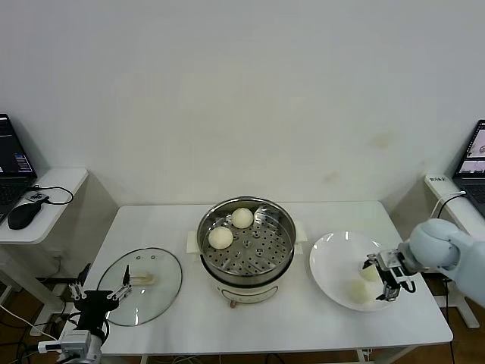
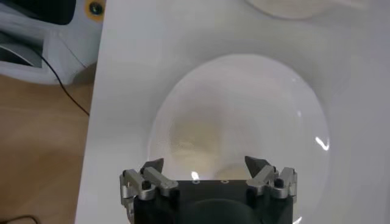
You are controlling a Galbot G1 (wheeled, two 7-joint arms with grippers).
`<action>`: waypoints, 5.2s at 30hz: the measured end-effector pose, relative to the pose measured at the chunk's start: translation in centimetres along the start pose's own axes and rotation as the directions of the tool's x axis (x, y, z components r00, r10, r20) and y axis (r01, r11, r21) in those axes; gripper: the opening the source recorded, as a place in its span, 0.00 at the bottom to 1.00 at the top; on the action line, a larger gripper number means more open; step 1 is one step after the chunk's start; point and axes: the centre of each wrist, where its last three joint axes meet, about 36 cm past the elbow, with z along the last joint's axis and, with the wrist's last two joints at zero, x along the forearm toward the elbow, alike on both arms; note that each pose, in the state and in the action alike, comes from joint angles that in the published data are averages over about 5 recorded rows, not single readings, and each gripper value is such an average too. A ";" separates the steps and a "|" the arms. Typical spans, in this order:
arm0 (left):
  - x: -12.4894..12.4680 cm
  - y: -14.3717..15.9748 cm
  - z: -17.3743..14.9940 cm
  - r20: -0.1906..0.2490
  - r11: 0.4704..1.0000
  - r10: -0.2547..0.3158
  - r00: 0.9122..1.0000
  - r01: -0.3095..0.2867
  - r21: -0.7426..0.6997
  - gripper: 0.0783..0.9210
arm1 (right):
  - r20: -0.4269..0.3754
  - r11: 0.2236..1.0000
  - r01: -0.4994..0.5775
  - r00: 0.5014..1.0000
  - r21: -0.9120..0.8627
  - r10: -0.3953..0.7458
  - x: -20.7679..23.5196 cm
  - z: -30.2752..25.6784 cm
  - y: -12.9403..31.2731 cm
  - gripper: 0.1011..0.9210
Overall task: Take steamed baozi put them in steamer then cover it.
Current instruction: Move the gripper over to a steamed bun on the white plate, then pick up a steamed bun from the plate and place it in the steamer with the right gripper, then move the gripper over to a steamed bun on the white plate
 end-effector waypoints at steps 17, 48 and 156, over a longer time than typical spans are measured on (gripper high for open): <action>-0.1 -0.1 0.8 -0.019 1.000 -0.008 1.000 0.008 0.004 0.88 | 0.003 0.998 0.027 1.000 -0.050 -0.027 -4.6 0.1 -0.9 0.81; 0.4 0.0 -0.4 0.011 1.000 -0.006 1.000 0.006 0.008 0.88 | 0.064 0.995 -0.059 0.996 -0.082 0.064 3.7 -0.4 -6.1 0.58; 0.7 0.2 -1.0 0.040 1.000 -0.004 0.999 0.004 -0.010 0.88 | -0.020 0.991 -0.117 0.993 -0.064 0.116 5.2 2.2 -3.7 0.88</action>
